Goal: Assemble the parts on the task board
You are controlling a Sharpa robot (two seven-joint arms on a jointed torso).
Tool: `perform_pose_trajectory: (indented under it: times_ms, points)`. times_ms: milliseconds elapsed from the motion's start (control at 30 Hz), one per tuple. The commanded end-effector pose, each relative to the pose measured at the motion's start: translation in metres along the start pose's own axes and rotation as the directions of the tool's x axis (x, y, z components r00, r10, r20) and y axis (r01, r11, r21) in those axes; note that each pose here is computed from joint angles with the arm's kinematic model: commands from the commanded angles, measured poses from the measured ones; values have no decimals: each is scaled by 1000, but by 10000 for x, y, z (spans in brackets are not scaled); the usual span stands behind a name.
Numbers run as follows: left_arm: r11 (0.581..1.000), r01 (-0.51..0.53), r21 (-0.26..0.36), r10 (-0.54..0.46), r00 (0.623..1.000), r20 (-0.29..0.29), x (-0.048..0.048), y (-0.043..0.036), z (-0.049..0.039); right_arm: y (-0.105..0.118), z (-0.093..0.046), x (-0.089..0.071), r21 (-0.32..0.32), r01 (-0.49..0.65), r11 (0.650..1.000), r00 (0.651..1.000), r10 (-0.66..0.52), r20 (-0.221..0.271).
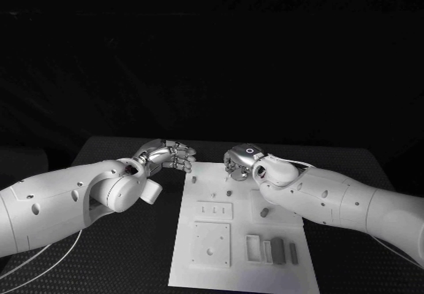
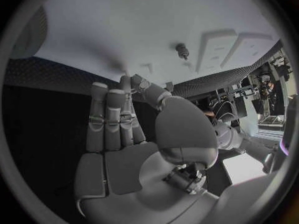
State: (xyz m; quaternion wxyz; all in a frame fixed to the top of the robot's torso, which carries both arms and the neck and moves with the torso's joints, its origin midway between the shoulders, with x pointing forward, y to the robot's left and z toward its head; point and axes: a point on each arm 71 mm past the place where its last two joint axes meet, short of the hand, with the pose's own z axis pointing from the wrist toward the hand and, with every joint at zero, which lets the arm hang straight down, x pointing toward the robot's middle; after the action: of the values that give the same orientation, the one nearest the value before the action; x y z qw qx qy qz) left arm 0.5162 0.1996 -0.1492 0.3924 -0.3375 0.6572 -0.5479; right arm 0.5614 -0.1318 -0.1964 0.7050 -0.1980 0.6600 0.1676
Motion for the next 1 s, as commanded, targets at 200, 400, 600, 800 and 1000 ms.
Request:
perform_pose_trajectory:
  times_ms: [200, 400, 600, 800, 1000]
  points:
    - [1000, 0, 10, 0, 1000, -19, 28, -22, 6, 24, 38, 42, -5, 18, 1000, 999, -18, -33]
    - [1000, 0, 11, 0, 1000, -20, 33, -24, 4, 15, 39, 70, -1, 22, 1000, 999, -22, -45]
    - [1000, 0, 12, 0, 1000, -19, 32, -27, 4, 32, 42, 91, -4, 24, 1000, 998, -24, -57]
    - [1000, -1, 11, 1, 1000, -18, 24, -30, 1, 12, 39, 96, 4, 22, 1000, 998, -21, -53]
    - [1000, -1, 12, 1, 1000, -18, 25, -33, 3, 1, 48, 84, 16, -22, 1000, 999, 23, -31]
